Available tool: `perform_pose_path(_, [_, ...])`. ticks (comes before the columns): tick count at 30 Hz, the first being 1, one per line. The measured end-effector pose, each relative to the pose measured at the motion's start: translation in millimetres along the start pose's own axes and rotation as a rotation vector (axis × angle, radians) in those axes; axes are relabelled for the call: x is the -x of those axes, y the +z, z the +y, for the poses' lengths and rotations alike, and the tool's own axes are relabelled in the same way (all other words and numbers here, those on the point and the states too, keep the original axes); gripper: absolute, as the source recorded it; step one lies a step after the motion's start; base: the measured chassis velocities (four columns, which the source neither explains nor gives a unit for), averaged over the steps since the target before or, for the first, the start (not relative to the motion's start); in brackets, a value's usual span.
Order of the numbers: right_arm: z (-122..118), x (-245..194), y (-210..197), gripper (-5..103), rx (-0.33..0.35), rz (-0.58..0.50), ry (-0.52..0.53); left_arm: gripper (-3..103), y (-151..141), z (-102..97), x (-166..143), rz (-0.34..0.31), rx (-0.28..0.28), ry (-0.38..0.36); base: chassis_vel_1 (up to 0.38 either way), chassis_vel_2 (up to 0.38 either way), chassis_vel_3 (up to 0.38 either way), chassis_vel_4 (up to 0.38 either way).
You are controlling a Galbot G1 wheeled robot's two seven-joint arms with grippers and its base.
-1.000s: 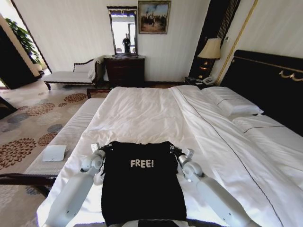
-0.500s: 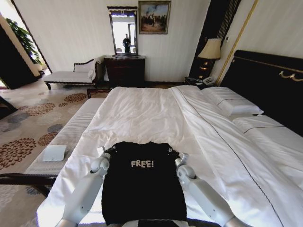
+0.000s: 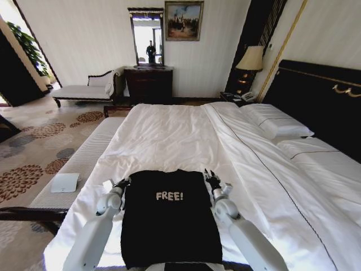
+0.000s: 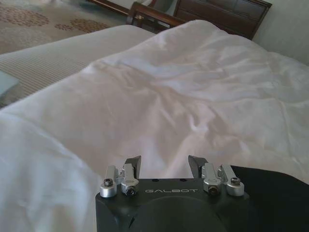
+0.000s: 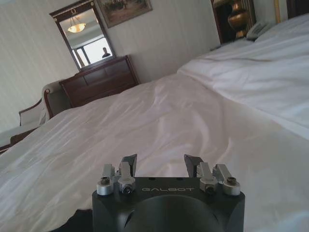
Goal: Fold the clothes on the bed.
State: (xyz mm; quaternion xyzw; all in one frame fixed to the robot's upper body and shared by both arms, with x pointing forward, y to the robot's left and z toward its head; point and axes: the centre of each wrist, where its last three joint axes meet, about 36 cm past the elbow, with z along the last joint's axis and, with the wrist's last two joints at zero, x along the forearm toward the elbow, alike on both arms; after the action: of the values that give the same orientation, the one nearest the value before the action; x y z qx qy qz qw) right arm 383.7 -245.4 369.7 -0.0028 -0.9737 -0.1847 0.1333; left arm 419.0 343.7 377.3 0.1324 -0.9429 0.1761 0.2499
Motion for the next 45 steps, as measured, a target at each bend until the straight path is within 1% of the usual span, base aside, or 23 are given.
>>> perform_pose_path(1, [7, -20, -2, 58, 0.021, 0.07, -0.012, 64, -5, 8.8, -11, -0.015, -0.003, -0.021, 0.0, 0.0, 0.0, 0.0])
perform_pose_path(2, [7, -20, -2, 58, 0.021, 0.07, -0.012, 64, -5, 8.8, -11, -0.015, -0.003, -0.021, 0.0, 0.0, 0.0, 0.0])
perform_pose_path(4, [17, -43, 7, 69, -0.008, 0.148, -0.016, 75, -8, 25.5, -31, -0.029, 0.026, -0.084, 0.0, 0.0, 0.0, 0.0])
perform_pose_path(5, [19, -49, 13, 75, -0.048, 0.155, -0.014, 75, -7, 31.0, -37, -0.036, 0.042, -0.106, 0.0, 0.0, 0.0, 0.0])
perform_pose_path(6, [19, -56, 25, 80, -0.148, 0.131, -0.018, 81, -3, 40.4, -51, -0.043, 0.068, -0.123, 0.0, 0.0, 0.0, 0.0])
perform_pose_path(7, [19, -56, 25, 80, -0.148, 0.131, -0.018, 81, -3, 40.4, -51, -0.043, 0.068, -0.123, 0.0, 0.0, 0.0, 0.0])
perform_pose_path(8, [17, -60, 34, 80, -0.219, 0.099, -0.034, 86, 0, 43.5, -59, -0.04, 0.075, -0.111, 0.0, 0.0, 0.0, 0.0])
perform_pose_path(10, [11, -67, 52, 91, -0.336, 0.052, -0.055, 96, 8, 46.7, -72, -0.036, 0.065, -0.063, 0.0, 0.0, 0.0, 0.0])
perform_pose_path(12, [7, -69, 65, 99, -0.43, 0.0, -0.082, 98, 16, 49.8, -82, -0.043, 0.037, -0.01, 0.0, 0.0, 0.0, 0.0])
perform_pose_path(13, [7, -69, 65, 99, -0.43, 0.0, -0.082, 98, 16, 49.8, -82, -0.043, 0.037, -0.01, 0.0, 0.0, 0.0, 0.0])
perform_pose_path(16, [5, -66, 88, 100, -0.561, -0.061, -0.152, 100, 23, 58.5, -97, -0.057, -0.033, 0.006, 0.0, 0.0, 0.0, 0.0])
perform_pose_path(17, [5, -66, 88, 100, -0.561, -0.061, -0.152, 100, 23, 58.5, -97, -0.057, -0.033, 0.006, 0.0, 0.0, 0.0, 0.0])
perform_pose_path(19, [6, -64, 100, 100, -0.603, -0.074, -0.185, 100, 23, 60.9, -104, -0.061, -0.069, 0.0, 0.0, 0.0, 0.0, 0.0])
perform_pose_path(21, [6, -60, 112, 100, -0.646, -0.092, -0.225, 100, 24, 61.8, -110, -0.065, -0.079, -0.01, 0.0, 0.0, 0.0, 0.0])
perform_pose_path(22, [6, -60, 112, 100, -0.646, -0.092, -0.225, 100, 24, 61.8, -110, -0.065, -0.079, -0.01, 0.0, 0.0, 0.0, 0.0])
perform_pose_path(26, [0, -48, 145, 100, -0.763, -0.09, -0.267, 100, 26, 60.6, -118, -0.055, -0.077, -0.01, 0.0, 0.0, 0.0, 0.0])
perform_pose_path(34, [-3, -47, 159, 100, -0.773, -0.049, -0.26, 100, 25, 58.2, -116, -0.048, -0.076, -0.013, 0.0, 0.0, 0.0, 0.0])
perform_pose_path(35, [-5, -46, 160, 103, -0.775, -0.043, -0.255, 100, 25, 57.7, -115, -0.047, -0.078, -0.014, 0.0, 0.0, 0.0, 0.0])
perform_pose_path(39, [-11, -41, 158, 90, -0.778, -0.03, -0.225, 100, 27, 55.9, -113, -0.042, -0.083, -0.017, 0.0, 0.0, 0.0, 0.0])
perform_pose_path(40, [-12, -40, 157, 90, -0.774, -0.026, -0.216, 100, 28, 55.3, -112, -0.04, -0.084, -0.016, 0.0, 0.0, 0.0, 0.0])
perform_pose_path(41, [-13, -39, 155, 85, -0.77, -0.022, -0.208, 100, 28, 54.6, -112, -0.039, -0.085, -0.016, 0.0, 0.0, 0.0, 0.0])
perform_pose_path(42, [-13, -39, 155, 85, -0.77, -0.022, -0.208, 100, 28, 54.6, -112, -0.039, -0.085, -0.016, 0.0, 0.0, 0.0, 0.0])
perform_pose_path(45, [-16, -36, 152, 69, -0.761, -0.015, -0.192, 100, 30, 52.7, -110, -0.037, -0.085, -0.017, 0.0, 0.0, 0.0, 0.0])
